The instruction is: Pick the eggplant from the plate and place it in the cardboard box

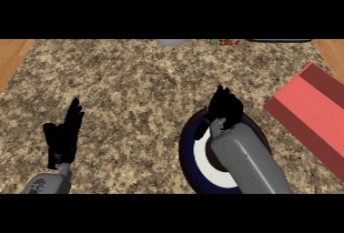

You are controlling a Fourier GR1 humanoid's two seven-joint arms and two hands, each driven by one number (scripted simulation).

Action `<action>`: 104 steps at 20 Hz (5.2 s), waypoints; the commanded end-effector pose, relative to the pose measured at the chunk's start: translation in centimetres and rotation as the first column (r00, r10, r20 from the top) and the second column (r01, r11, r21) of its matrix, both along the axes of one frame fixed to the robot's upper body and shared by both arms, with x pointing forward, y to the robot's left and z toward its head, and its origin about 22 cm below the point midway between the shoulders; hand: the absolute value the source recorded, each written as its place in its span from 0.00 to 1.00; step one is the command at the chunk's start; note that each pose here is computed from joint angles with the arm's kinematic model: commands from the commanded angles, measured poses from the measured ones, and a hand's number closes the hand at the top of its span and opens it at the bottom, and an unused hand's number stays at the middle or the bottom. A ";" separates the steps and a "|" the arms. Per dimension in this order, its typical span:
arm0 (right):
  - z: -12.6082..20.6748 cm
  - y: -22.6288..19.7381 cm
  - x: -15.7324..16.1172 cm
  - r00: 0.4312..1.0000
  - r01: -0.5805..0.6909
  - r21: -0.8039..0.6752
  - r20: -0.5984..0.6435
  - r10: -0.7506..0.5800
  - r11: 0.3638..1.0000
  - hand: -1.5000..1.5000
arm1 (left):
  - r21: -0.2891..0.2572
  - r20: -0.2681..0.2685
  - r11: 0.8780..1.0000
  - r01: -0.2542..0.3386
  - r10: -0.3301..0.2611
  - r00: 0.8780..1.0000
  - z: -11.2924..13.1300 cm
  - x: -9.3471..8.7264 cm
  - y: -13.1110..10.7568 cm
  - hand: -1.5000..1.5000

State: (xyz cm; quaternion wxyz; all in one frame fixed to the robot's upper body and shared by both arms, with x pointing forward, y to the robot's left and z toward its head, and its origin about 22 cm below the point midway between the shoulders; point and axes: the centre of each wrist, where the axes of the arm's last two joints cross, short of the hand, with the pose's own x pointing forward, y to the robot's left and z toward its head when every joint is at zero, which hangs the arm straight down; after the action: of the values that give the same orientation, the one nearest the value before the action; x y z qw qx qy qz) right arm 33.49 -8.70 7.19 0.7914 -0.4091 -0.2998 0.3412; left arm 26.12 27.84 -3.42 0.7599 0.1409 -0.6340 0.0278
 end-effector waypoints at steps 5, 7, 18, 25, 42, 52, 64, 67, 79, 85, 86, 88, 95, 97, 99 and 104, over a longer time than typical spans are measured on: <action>-0.7 0.4 -0.1 0.981 0.149 -0.096 -0.115 -0.159 0.984 0.00 | -0.005 -0.001 1.000 0.007 -0.007 1.000 0.3 0.1 -1.7 0.50; -2.1 0.6 0.0 0.979 0.150 -0.098 -0.126 -0.162 0.984 0.00 | -0.012 0.013 1.000 0.006 -0.006 1.000 0.1 0.4 -0.8 0.50; -4.5 -1.0 1.0 0.977 0.144 -0.079 -0.148 -0.154 0.986 0.00 | 0.000 0.013 1.000 0.012 -0.012 1.000 1.0 0.3 1.0 0.50; -4.9 -1.0 2.0 0.981 0.125 -0.082 -0.138 -0.135 0.989 1.00 | -0.012 -0.013 1.000 0.007 -0.007 1.000 0.2 0.6 -0.3 0.50; -5.8 -3.2 -10.2 0.980 -0.176 -0.087 0.082 0.183 0.981 1.00 | -0.004 0.006 0.999 -0.038 0.038 0.999 0.6 0.5 -1.0 0.50; 2.4 -4.5 -15.1 0.921 -0.187 -0.201 0.305 0.243 0.961 1.00 | -0.006 0.003 1.000 -0.013 0.013 1.000 -1.1 -0.3 0.1 0.50; 13.1 -6.4 -19.0 0.806 0.001 -0.202 0.580 0.118 0.979 1.00 | 0.009 -0.008 1.000 -0.008 0.008 1.000 -0.6 -0.4 -0.7 0.50; 14.0 -7.7 -18.7 0.803 0.055 -0.267 0.585 0.116 0.962 1.00 | 0.006 -0.001 1.000 -0.011 0.011 1.000 -0.1 -0.3 -0.1 0.50; 15.5 -18.5 -13.6 0.749 0.145 -0.228 0.661 0.043 0.963 1.00 | -0.012 0.013 1.000 -0.009 0.009 1.000 1.0 0.0 -0.8 0.50; 14.0 -24.1 -10.6 0.745 0.120 -0.179 0.667 0.030 0.977 1.00 | -0.008 0.005 1.000 0.003 -0.003 1.000 0.9 -0.8 1.1 0.50; 14.0 -27.8 -10.7 0.739 0.139 -0.179 0.673 0.018 0.974 1.00 | 0.005 0.006 1.000 -0.014 0.014 1.000 0.8 -1.3 -0.1 0.50; 11.9 -27.6 -7.7 0.764 0.147 -0.212 0.644 0.025 0.966 1.00 | 0.017 0.008 1.000 0.011 -0.011 1.000 -0.4 -1.0 -0.7 0.50; 7.2 -31.8 -3.9 0.765 0.196 -0.156 0.642 -0.052 0.968 1.00 | 0.017 0.003 1.000 0.009 -0.009 1.000 -1.3 -1.2 -0.8 0.50; 4.6 -31.9 -3.6 0.795 0.208 -0.127 0.599 -0.092 0.970 1.00 | 0.002 0.013 1.000 0.015 -0.015 1.000 2.1 0.3 -0.3 0.50; 5.6 -34.1 -3.4 0.790 0.220 -0.024 0.591 -0.164 0.975 0.00 | -0.010 0.005 1.000 0.020 -0.020 1.000 0.0 -0.8 -1.3 0.50; 3.4 -35.6 -3.8 0.724 0.121 0.105 0.671 -0.160 0.987 0.00 | -0.010 -0.012 1.000 0.005 -0.005 1.000 0.2 1.0 -1.1 0.50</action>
State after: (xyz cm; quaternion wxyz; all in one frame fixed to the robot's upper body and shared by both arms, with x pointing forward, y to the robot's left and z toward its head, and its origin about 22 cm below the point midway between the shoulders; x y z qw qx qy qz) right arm 29.99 -43.29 12.15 0.6623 -0.5352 -0.5081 0.1294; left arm 26.32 27.34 -2.88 0.7606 0.1382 -0.6338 0.0256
